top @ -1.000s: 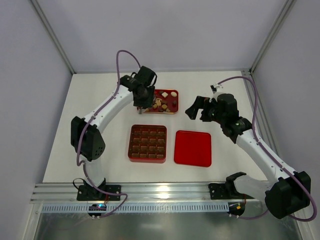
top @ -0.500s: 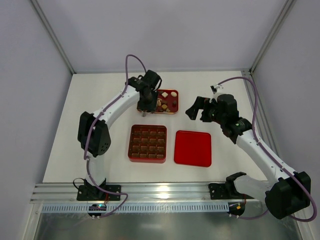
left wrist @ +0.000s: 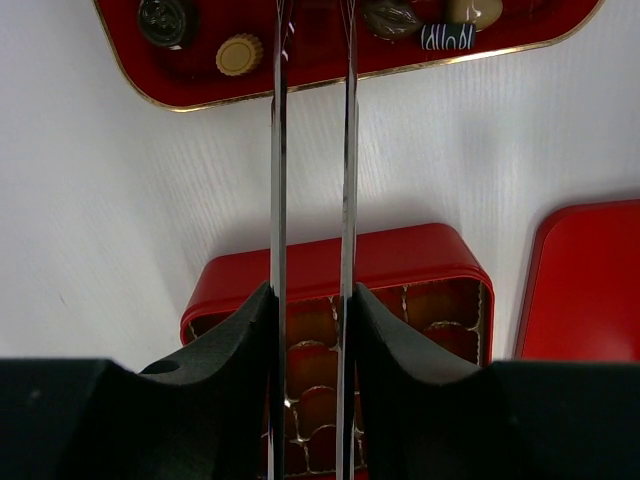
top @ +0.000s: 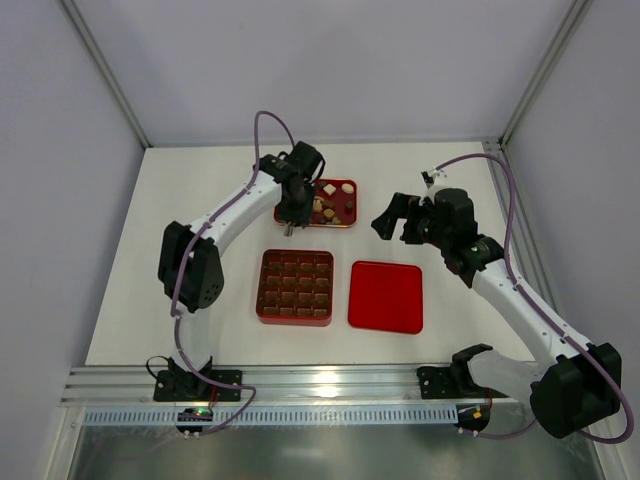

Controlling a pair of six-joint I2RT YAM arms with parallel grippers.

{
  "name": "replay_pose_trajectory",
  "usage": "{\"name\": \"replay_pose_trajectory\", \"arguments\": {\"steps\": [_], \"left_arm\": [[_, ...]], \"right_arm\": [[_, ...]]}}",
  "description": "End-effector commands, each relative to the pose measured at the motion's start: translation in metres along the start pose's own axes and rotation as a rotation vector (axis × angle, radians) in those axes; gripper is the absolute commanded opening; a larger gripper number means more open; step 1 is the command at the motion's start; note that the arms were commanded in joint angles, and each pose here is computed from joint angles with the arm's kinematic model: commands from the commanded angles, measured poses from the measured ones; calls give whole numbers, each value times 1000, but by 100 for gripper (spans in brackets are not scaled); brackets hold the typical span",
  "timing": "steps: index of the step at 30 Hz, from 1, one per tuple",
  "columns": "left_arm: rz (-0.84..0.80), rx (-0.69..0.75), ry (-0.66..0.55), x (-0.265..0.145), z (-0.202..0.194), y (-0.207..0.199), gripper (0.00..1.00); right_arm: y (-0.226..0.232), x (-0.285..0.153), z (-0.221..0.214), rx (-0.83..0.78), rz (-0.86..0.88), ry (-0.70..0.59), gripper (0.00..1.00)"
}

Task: Pack the chocolate

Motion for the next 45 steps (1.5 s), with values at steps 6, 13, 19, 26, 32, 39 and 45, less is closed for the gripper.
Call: {"name": "replay_pose_trajectory", "arguments": {"steps": [6,13,19,26,32,39,45], "left_arm": [[-24,17,-37,-12,10,-7,30],[-27,17,-63,-26,17,-6,26],[-35,18,-95,-43,22,-5,23],[-55,-1,-125,-72,20,-1,22],[-83,-34,-147,-100,8,7,23],[-132,-81,-124,-129,-33,25,23],[-141,-86,-80,-141,-70,43,23]], "right_arm": [[2,1,12,-2,1,-45,100],[1,3,10,2,-1,-36,100],[2,5,9,3,1,-31,100],[2,7,9,5,8,-27,100],[3,10,8,7,23,-20,100],[3,13,7,11,11,-21,100],[12,19,6,3,17,-11,100]]}}
Point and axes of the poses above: each gripper's point midway between its finger pads, its own x axis out along the fingers, its own y axis along the line the jaws close on, z = x × y, the point moved 5 cm from there along -x, back along the fingers, and after that the axes turned 11 degrees about -x, right-handed, at the moved point
